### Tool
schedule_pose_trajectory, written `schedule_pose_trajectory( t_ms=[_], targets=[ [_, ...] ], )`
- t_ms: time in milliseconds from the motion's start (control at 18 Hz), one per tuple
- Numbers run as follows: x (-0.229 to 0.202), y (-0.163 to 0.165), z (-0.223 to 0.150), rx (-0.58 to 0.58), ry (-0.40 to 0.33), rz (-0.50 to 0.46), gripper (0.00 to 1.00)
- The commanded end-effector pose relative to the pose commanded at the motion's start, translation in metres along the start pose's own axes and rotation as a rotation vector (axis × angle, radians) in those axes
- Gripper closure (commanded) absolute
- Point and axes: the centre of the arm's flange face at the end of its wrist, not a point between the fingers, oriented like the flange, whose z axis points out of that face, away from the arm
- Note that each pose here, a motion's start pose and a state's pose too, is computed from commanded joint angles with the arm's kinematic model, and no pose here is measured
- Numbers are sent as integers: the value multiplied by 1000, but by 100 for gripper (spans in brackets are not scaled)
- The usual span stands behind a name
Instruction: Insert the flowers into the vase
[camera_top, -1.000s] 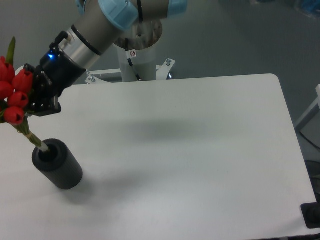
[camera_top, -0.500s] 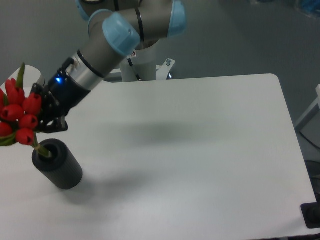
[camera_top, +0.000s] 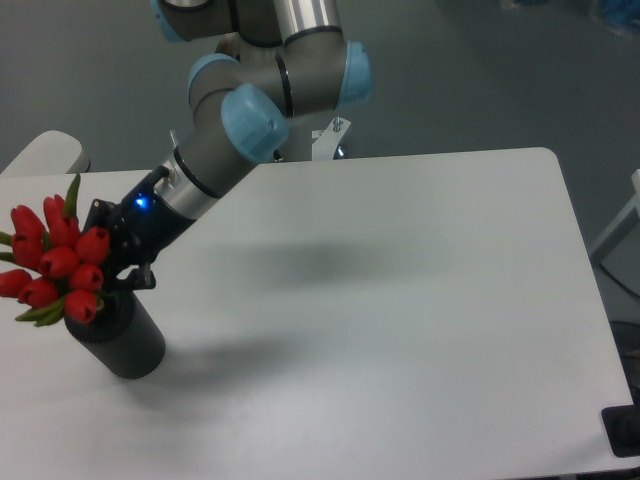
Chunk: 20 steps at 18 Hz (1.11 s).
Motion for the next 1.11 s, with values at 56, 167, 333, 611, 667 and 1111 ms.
schedule_pose_trajectory(
  t_ms=[56, 167, 333, 611, 667, 1111],
  targets=[
    [-2, 5, 4, -3, 6, -10, 73],
    [-5, 9, 7, -6, 11, -18, 73],
    [-6, 13, 9, -8, 14, -25, 44],
    [-7, 19, 10, -15, 15, -36, 10],
    [-7, 21, 11, -16, 16, -41, 6],
    [-19, 45, -10, -15, -20, -65, 0]
  ],
)
